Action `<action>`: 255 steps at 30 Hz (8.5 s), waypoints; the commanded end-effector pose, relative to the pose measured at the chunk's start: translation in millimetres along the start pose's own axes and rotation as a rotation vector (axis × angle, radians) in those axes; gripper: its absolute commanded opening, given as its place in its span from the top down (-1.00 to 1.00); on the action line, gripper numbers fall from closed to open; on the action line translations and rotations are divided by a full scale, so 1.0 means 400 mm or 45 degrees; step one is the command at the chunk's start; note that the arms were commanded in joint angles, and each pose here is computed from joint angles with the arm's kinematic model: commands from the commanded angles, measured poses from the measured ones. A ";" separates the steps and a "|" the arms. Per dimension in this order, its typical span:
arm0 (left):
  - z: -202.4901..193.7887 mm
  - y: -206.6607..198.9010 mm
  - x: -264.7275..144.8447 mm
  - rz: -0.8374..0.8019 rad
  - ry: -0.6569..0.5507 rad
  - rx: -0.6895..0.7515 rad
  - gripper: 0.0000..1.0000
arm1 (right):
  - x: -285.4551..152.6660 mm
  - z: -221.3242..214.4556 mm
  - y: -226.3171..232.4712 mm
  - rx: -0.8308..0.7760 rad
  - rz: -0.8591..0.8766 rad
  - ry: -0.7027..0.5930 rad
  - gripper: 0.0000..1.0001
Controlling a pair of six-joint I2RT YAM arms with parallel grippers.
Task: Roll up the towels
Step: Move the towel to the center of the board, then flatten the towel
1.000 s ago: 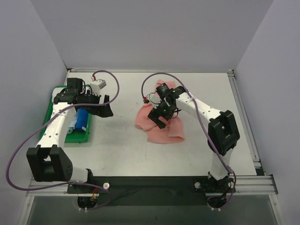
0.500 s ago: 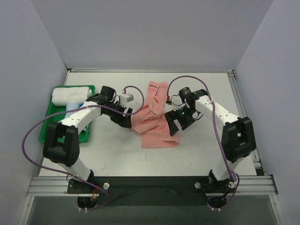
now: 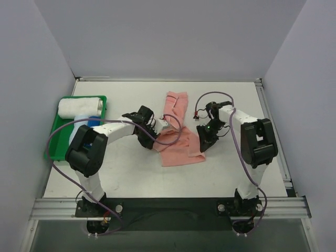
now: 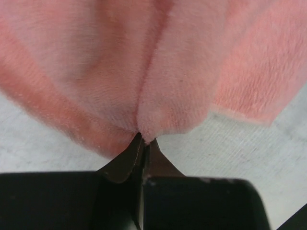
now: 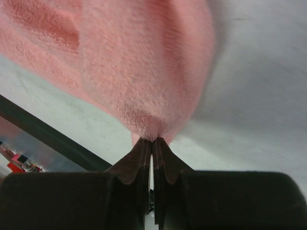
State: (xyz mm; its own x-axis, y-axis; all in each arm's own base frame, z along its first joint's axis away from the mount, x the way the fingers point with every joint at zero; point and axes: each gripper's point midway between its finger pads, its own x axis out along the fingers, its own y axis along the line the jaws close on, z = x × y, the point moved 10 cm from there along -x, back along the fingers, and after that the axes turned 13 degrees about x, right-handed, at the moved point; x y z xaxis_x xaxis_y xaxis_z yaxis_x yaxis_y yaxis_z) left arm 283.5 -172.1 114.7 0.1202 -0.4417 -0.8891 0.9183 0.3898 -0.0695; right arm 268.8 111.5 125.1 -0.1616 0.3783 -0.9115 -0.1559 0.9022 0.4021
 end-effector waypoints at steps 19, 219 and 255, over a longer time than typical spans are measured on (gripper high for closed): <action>0.158 -0.121 -0.236 -0.365 -0.376 0.186 -0.31 | -0.230 0.079 -0.147 -0.144 -0.351 -0.219 1.00; -0.220 0.061 -0.142 0.047 0.153 -0.297 0.52 | -0.092 -0.192 -0.397 0.210 -0.470 0.151 0.64; -0.074 0.102 -0.352 0.151 -0.054 -0.138 -0.03 | -0.367 -0.066 -0.321 0.056 -0.300 -0.262 -0.06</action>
State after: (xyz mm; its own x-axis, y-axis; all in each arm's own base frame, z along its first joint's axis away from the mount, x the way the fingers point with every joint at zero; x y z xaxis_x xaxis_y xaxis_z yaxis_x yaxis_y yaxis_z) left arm 255.1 -61.5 181.6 0.0958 -0.3060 -0.9472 0.8425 0.5317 -0.0865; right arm 275.4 -64.1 161.8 -0.0762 0.1110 -0.9909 -0.1290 0.9843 0.1202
